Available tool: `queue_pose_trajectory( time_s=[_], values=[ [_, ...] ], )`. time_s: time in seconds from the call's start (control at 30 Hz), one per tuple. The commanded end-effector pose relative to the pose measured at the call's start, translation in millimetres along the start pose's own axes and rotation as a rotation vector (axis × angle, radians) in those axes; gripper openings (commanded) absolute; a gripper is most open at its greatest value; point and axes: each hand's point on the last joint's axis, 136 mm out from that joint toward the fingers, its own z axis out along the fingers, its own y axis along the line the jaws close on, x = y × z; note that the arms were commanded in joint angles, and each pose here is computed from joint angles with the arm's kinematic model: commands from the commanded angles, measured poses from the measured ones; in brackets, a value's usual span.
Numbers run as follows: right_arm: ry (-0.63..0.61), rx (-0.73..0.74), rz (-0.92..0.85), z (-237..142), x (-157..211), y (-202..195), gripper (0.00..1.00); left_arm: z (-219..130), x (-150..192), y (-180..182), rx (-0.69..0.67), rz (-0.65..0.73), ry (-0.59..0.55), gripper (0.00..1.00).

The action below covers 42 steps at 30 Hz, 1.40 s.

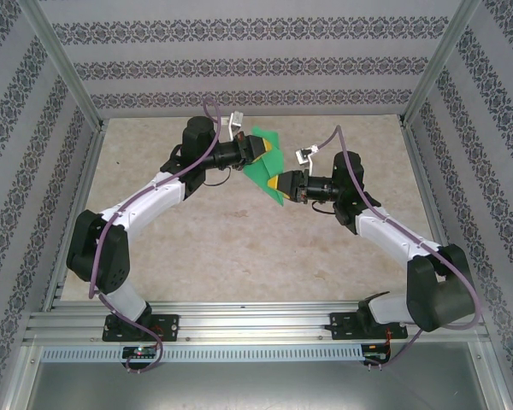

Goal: Fold a paper plane with a square sheet of paper (fold left side to right side)
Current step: Turn over the paper at the center of the table.

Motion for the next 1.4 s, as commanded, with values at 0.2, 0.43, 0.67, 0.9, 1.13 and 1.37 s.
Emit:
queue_pose_trajectory(
  time_s=[0.2,0.43,0.67,0.9,1.13,1.37],
  values=[
    [0.024,0.102,-0.049,-2.4,3.4,-10.9,0.05,-6.5,10.3,14.2,-0.108,0.048,0.021,0.34],
    [0.083,0.45,-0.135,-20.7,14.0,-51.6,0.03,-57.7,-1.5,35.2,-0.355,0.123,-0.066,0.59],
    [0.178,1.132,-0.354,-60.3,13.2,-108.7,0.03,-149.6,-16.3,61.7,-0.772,0.207,-0.317,0.68],
    [0.363,1.666,-0.605,-72.3,6.7,-150.8,0.02,-213.6,-8.7,76.8,-0.95,0.176,-0.499,0.74],
    [0.537,1.902,-0.807,-48.5,5.9,-184.8,0.02,-235.4,-3.6,79.9,-0.972,0.151,-0.546,0.77],
    [0.708,1.921,-0.853,-23.0,35.0,-226.2,0.06,-237.4,-1.5,84.1,-0.972,0.137,-0.54,0.78]
  ],
)
